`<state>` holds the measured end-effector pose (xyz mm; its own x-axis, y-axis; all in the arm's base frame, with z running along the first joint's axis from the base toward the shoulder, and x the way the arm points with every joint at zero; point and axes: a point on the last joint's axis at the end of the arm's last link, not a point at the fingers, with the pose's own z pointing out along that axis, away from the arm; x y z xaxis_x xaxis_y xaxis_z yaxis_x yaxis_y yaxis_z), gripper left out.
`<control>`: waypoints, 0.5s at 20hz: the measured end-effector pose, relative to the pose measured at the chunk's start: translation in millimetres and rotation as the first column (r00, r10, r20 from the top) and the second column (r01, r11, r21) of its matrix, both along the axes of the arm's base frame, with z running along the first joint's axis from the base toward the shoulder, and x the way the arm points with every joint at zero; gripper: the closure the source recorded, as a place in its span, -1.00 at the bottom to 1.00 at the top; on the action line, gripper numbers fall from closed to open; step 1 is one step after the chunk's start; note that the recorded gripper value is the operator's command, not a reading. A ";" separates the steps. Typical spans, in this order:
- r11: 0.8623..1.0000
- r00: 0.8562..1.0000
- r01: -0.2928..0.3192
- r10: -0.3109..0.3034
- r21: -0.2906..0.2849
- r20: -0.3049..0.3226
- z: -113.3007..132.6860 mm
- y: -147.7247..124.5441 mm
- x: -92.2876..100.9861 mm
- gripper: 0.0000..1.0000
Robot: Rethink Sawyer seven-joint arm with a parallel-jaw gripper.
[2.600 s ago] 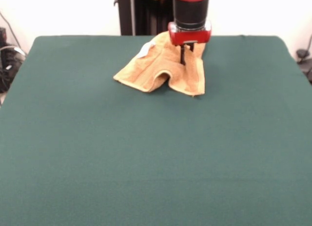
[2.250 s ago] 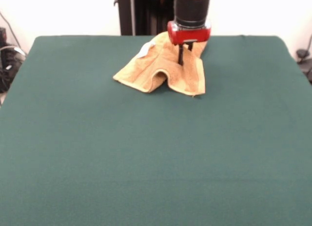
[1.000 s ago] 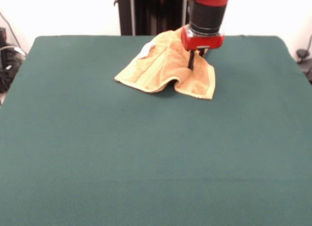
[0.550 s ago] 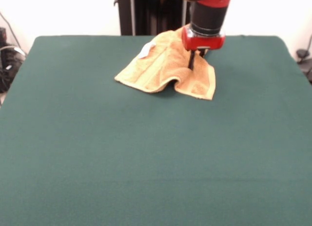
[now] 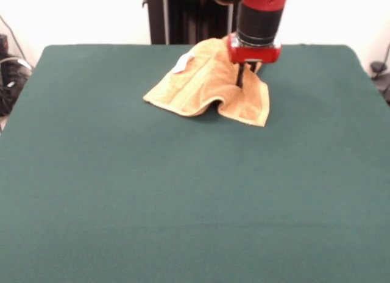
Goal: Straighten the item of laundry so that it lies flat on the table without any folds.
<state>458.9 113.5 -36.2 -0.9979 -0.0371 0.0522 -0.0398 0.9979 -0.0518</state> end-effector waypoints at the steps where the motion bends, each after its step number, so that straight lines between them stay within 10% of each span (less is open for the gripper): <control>1: 1.000 1.000 0.011 -0.011 0.007 -0.001 0.7 0.6 1.6 1.00; 10: 0.993 0.996 0.090 -0.090 0.077 -0.003 11.1 11.6 20.3 1.00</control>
